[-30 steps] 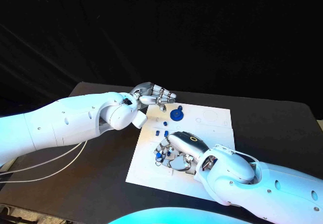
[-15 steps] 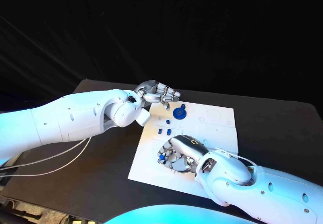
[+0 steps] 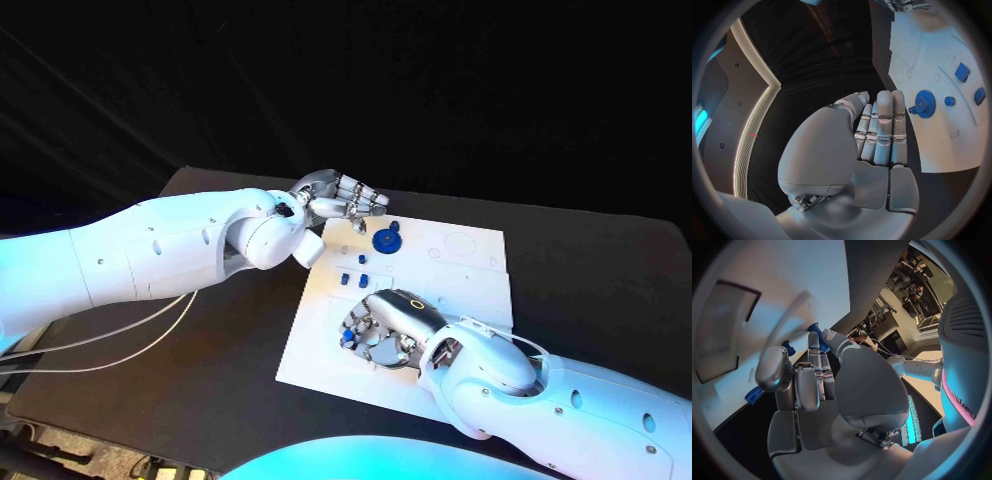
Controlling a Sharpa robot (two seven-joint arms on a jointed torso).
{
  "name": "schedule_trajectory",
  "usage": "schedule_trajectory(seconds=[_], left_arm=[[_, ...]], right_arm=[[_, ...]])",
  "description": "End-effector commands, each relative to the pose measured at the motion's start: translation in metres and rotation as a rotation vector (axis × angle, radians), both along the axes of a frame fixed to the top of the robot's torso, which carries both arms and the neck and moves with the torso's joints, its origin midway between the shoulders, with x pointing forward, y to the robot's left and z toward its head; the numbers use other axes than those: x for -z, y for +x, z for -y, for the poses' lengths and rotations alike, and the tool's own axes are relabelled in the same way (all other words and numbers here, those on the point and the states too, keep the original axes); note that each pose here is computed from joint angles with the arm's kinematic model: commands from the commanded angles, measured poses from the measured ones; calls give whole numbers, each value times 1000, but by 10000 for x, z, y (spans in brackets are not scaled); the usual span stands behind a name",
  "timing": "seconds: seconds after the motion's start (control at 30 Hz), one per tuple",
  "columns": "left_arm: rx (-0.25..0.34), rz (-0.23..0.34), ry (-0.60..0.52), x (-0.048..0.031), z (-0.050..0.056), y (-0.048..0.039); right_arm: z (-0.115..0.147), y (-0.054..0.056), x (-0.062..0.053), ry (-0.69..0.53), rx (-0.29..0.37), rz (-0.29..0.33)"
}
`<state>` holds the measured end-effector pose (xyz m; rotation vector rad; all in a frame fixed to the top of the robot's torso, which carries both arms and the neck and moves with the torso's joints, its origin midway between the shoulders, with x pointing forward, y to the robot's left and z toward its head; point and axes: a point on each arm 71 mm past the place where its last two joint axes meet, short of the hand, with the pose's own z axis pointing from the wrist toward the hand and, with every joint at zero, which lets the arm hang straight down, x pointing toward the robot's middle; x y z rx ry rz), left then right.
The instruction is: Assemble the parts on the task board
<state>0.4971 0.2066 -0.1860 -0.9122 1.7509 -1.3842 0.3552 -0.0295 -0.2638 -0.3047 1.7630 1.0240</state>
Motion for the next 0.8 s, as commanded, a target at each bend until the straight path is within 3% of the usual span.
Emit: schedule_trajectory(seconds=[0.03, 0.8], left_arm=[[18, 1, -13, -9, 23, -9], [13, -1, -9, -10, -3, -12]], right_arm=[[-10, -7, 17, -16, -14, 3], [-43, -22, 77, -93, -23, -15]])
